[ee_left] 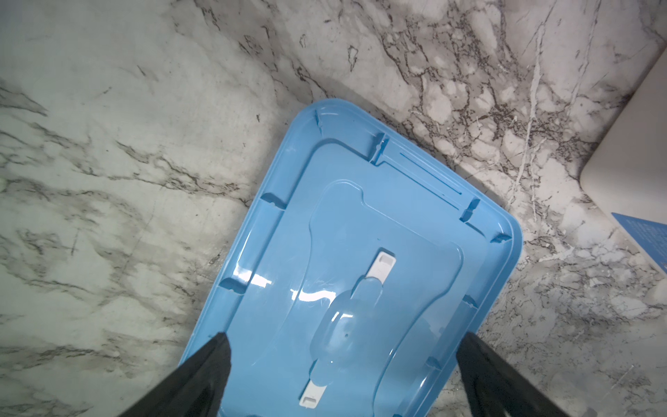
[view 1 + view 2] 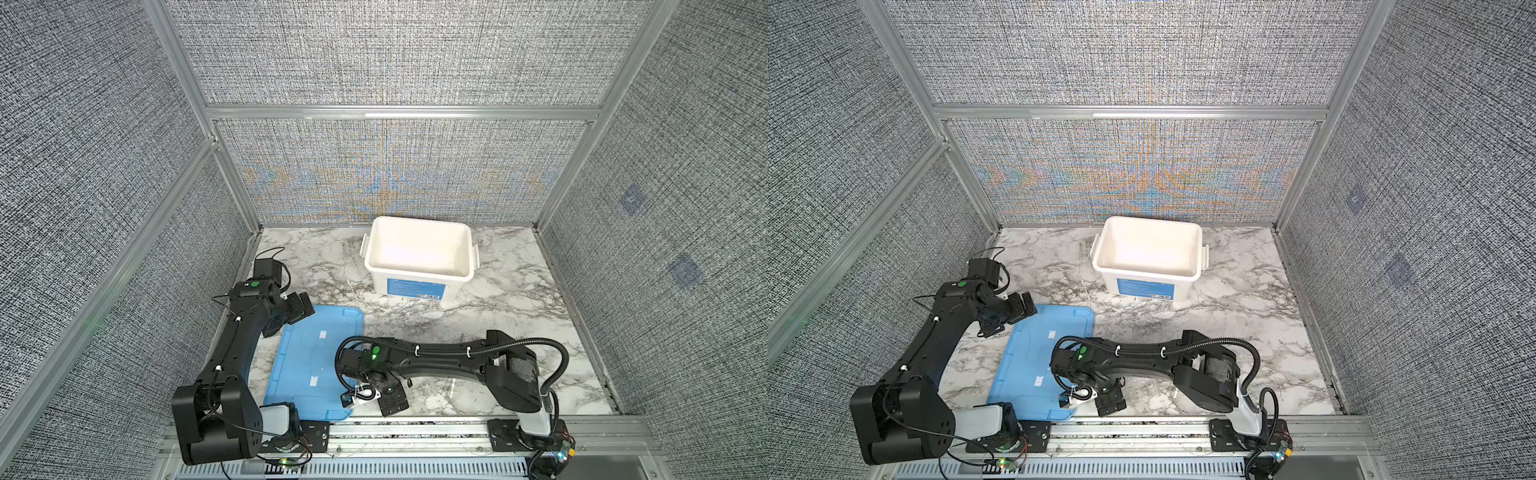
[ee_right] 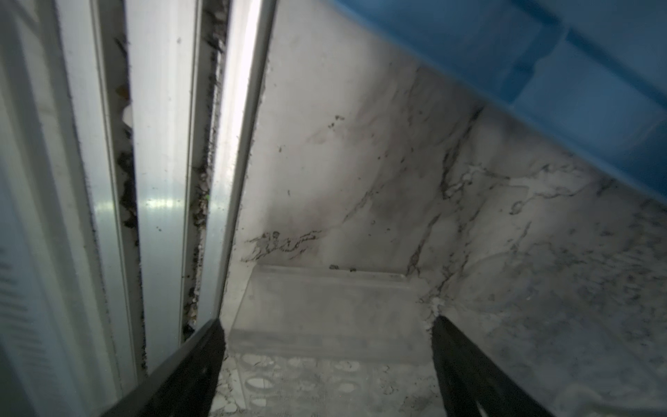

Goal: Organize the chemistry lab equipment

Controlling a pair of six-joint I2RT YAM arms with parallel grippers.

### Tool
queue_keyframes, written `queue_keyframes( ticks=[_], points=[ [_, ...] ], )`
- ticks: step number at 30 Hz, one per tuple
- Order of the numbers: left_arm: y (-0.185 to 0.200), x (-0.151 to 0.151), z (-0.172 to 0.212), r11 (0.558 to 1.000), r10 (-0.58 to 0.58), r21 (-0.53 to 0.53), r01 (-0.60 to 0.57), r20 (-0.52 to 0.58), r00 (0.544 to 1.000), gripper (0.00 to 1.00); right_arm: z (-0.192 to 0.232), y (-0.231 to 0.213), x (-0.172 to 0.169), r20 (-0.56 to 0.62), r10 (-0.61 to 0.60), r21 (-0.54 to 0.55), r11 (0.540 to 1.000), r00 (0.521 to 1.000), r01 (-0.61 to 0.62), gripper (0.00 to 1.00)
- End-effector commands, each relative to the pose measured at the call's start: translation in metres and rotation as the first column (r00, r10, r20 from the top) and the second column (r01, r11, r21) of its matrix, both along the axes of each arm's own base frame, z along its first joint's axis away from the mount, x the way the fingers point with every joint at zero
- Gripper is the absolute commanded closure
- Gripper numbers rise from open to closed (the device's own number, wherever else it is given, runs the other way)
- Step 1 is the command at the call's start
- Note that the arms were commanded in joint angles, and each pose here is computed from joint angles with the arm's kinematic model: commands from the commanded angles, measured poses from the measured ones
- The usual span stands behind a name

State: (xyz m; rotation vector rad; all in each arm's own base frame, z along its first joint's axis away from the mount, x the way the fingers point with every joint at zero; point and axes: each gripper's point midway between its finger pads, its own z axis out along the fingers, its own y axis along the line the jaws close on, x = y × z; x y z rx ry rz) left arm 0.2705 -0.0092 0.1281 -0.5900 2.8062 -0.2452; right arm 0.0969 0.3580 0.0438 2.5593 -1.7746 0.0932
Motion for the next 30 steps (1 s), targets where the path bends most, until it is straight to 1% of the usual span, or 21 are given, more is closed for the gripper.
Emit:
queue_keyframes(
  ticks=[1, 7, 12, 16, 23, 30],
  points=[
    [0.0, -0.002, 0.0, 1.0, -0.011, 0.004, 0.011, -0.013, 1.0, 0.01, -0.001, -0.001, 0.001, 0.009, -0.009, -0.002, 1.0, 1.0, 0.009, 0.12],
    [0.0, -0.003, -0.002, 1.0, -0.01, 0.001, 0.011, -0.019, 1.0, 0.01, -0.007, 0.001, 0.0, -0.006, -0.009, 0.008, 1.0, 1.0, 0.009, 0.15],
    [-0.002, -0.002, -0.002, 1.0, -0.016, -0.012, 0.016, -0.018, 1.0, 0.01, -0.012, 0.003, -0.002, -0.036, -0.022, 0.02, 1.0, 0.999, 0.023, 0.2],
    [-0.003, -0.003, -0.003, 1.0, -0.018, -0.016, 0.017, -0.025, 1.0, 0.01, -0.017, 0.002, -0.001, -0.03, -0.021, 0.027, 0.999, 0.999, 0.022, 0.23],
    [-0.003, -0.003, -0.003, 1.0, -0.014, -0.02, 0.013, -0.023, 1.0, 0.01, -0.026, -0.004, -0.002, -0.035, -0.024, 0.0, 1.0, 0.999, 0.024, 0.24],
    [-0.003, -0.005, -0.004, 1.0, -0.009, -0.019, 0.009, -0.029, 1.0, 0.01, -0.026, -0.006, -0.001, -0.024, -0.035, 0.006, 0.999, 0.999, 0.035, 0.24]
  ],
)
